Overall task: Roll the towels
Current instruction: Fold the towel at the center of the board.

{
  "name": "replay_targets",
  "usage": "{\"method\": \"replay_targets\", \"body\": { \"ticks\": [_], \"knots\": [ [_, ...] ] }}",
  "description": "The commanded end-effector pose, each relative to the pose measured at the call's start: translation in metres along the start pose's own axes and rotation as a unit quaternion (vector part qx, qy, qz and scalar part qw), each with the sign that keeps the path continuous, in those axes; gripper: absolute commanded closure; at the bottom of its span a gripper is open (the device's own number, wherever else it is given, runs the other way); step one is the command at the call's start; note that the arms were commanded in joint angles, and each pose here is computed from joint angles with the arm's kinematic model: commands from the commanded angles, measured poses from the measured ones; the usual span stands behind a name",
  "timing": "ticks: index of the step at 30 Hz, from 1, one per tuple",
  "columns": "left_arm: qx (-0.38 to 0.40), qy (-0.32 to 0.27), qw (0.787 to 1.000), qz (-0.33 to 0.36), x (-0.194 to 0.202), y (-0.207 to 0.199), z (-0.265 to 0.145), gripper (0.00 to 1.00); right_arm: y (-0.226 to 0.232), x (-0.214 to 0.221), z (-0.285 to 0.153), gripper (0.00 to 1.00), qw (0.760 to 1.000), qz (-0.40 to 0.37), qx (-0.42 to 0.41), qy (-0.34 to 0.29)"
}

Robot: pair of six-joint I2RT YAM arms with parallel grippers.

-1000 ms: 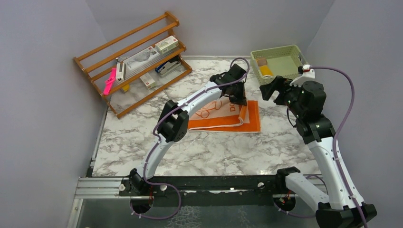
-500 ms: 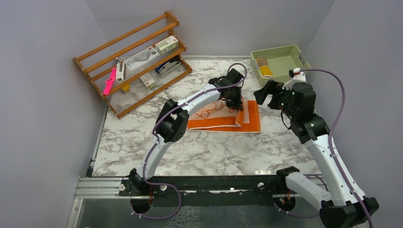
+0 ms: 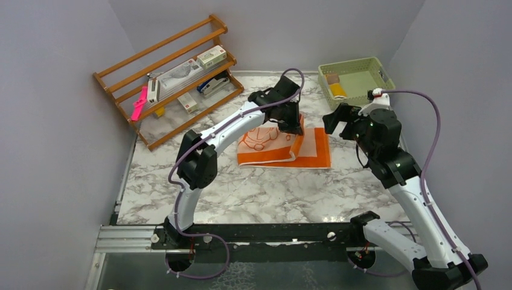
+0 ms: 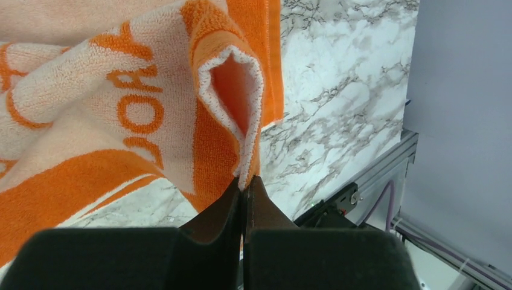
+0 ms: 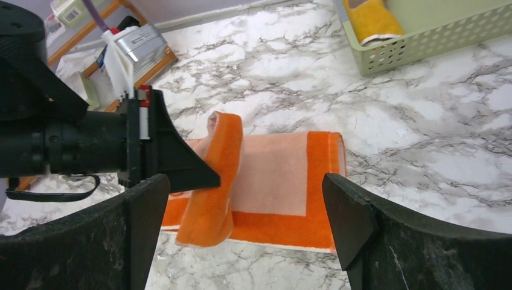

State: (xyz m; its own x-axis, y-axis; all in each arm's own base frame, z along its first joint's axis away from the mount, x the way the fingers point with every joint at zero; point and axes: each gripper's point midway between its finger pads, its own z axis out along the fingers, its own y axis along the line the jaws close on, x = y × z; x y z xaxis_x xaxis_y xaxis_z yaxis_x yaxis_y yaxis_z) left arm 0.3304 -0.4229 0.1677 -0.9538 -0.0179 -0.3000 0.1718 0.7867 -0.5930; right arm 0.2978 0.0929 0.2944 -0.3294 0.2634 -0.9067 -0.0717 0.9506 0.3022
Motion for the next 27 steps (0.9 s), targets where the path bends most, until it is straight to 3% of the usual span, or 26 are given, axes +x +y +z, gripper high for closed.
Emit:
{"method": "replay_targets", "body": {
  "ticks": [1,7,13,22,24,27],
  "knots": [
    [0.028,0.006,1.000,-0.006,-0.001,-0.011,-0.025,1.00,-0.009,-0.020,-0.013,0.00,0.999,-0.005,0.025,-0.042],
    [0.107,0.058,0.992,-0.021,-0.005,-0.057,0.021,1.00,-0.011,-0.030,-0.013,0.00,0.997,-0.005,0.033,-0.064],
    [0.159,0.098,0.981,-0.056,0.001,-0.077,0.065,1.00,-0.025,-0.053,-0.028,0.00,0.992,-0.026,0.074,-0.100],
    [0.137,0.116,0.979,-0.092,0.013,-0.039,0.121,1.00,-0.029,-0.065,-0.050,0.00,0.991,-0.012,0.086,-0.105],
    [0.135,0.121,0.978,-0.101,0.017,-0.035,0.127,0.93,-0.030,-0.058,-0.051,0.00,0.992,-0.002,0.087,-0.090],
    [0.148,0.107,0.979,-0.091,0.012,-0.039,0.125,0.68,-0.028,-0.042,-0.050,0.00,0.995,-0.002,0.076,-0.065]
  ]
}}
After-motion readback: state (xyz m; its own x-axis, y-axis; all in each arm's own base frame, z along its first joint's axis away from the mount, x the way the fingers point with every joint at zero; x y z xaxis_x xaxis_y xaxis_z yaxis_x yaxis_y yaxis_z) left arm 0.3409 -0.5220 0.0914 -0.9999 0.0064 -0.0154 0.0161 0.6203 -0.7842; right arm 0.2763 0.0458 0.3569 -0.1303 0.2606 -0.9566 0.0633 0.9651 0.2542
